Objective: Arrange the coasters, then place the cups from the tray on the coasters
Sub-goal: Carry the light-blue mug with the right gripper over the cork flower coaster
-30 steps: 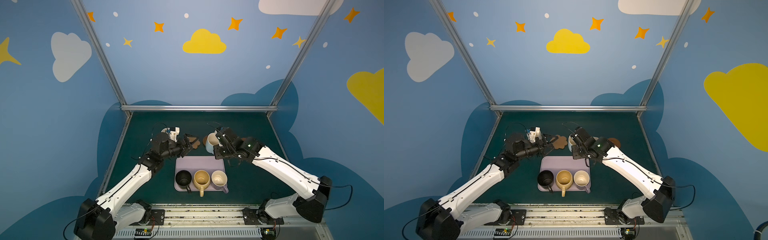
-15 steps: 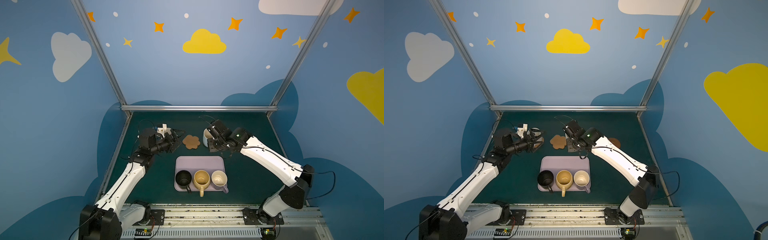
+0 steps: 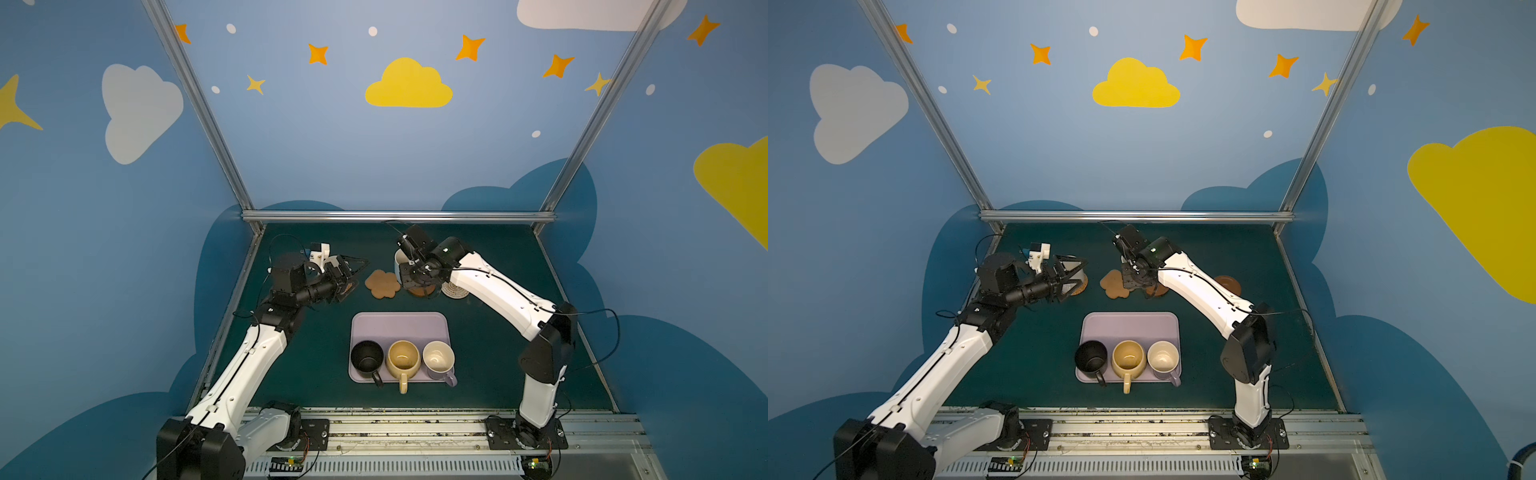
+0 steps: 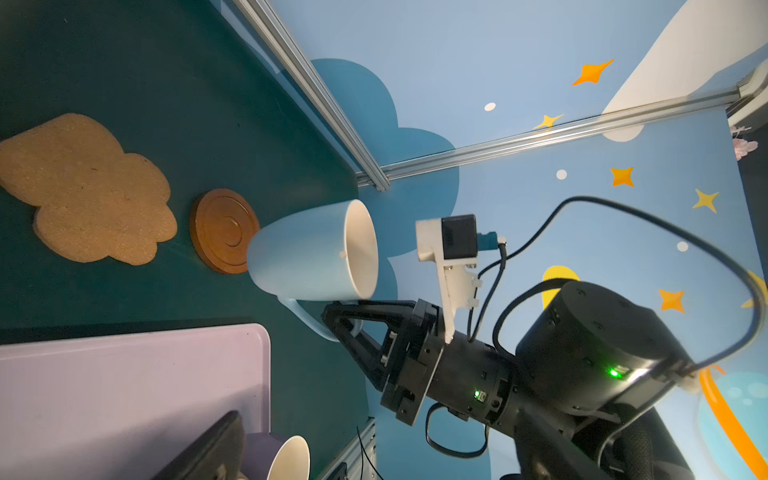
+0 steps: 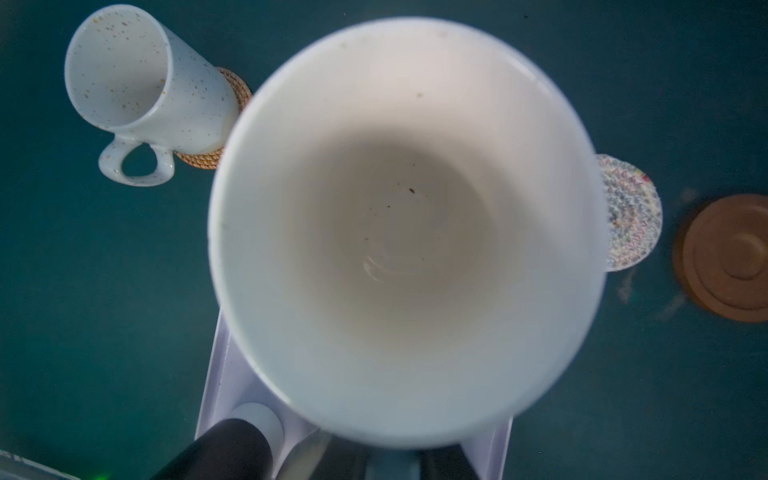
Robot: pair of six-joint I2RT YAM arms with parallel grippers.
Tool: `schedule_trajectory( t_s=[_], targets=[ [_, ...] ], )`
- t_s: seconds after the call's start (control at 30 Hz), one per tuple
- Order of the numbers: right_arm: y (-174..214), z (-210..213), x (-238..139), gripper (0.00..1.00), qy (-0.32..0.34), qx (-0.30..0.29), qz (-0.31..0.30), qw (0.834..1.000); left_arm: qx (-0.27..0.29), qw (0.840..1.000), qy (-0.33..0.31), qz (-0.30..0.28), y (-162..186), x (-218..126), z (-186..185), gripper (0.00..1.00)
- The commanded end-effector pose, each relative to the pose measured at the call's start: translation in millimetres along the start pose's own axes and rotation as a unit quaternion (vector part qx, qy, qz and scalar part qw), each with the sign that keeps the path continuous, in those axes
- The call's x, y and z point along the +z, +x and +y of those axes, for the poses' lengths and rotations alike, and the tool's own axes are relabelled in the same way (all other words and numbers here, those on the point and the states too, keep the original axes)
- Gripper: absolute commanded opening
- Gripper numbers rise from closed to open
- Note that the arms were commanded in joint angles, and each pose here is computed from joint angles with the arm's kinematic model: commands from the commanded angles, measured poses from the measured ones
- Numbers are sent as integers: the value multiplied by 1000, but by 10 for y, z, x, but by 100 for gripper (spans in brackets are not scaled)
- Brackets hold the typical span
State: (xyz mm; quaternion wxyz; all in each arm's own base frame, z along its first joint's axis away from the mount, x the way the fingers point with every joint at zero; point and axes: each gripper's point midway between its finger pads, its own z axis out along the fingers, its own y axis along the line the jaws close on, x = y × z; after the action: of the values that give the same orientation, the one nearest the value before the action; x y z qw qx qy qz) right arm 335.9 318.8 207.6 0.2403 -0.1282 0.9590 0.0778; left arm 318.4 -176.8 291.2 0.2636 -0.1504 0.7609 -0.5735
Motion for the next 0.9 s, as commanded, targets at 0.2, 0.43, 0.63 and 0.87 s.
schedule_trajectory(
  t_s=[0.2, 0.43, 0.63, 0.87],
  targets=[
    [-268, 109, -3, 0, -20, 20, -13, 999, 3, 1000, -8, -18, -158, 36, 22, 100],
    [-327, 206, 173, 0, -21, 25, 2, 999, -11, 1000, -21, -18, -163, 107, 188, 100],
    [-353, 280, 296, 0, -20, 26, 12, 999, -21, 999, -32, -33, -196, 113, 284, 100],
    [-410, 340, 362, 0, -15, 45, 9, 999, -50, 997, -41, -34, -197, 175, 445, 100]
  ],
)
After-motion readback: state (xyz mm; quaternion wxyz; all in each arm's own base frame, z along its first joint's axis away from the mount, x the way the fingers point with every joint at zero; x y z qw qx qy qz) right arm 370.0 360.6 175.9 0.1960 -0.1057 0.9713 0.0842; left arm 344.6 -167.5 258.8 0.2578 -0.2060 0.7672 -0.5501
